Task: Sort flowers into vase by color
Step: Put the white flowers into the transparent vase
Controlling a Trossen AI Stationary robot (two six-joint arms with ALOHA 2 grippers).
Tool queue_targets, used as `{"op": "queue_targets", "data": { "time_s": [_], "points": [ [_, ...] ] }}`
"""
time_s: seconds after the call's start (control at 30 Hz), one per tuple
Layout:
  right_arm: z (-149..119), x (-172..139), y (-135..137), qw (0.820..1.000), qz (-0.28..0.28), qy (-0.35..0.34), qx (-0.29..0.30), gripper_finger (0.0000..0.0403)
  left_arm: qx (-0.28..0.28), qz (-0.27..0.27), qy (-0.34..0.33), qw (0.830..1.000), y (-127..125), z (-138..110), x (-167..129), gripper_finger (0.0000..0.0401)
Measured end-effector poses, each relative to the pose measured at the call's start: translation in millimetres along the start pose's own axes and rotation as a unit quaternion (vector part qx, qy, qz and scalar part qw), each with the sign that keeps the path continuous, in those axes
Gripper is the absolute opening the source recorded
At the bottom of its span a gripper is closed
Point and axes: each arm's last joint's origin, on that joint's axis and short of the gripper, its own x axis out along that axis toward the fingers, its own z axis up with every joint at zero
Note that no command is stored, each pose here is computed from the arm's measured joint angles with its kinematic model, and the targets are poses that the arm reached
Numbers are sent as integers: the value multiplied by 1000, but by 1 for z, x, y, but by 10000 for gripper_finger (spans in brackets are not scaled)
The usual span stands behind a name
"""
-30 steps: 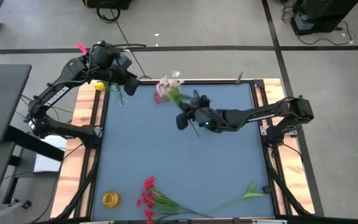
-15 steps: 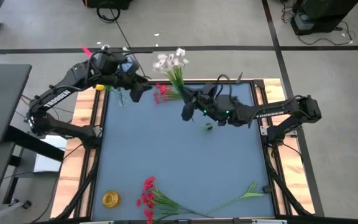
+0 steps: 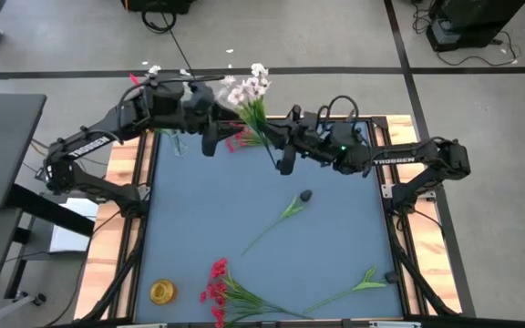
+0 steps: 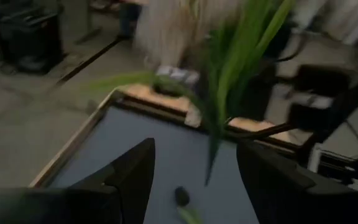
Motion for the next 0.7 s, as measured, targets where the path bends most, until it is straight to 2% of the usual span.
{"op": "queue_targets", "data": {
  "time_s": [0.27,0.43,0.53,0.7],
  "points": [
    [3,1,-10,1000,16,-4,18,10,10,-48,-16,999,-4,0,27,231],
    [9,1,-15,999,31,-22,33,10,6,-52,2,999,-1,-6,43,231],
    [9,1,-17,999,35,-20,33,10,9,-54,-15,998,0,-4,49,231],
    [10,1,-20,999,38,-21,31,10,15,-58,-43,997,0,0,55,204]
  ]
}}
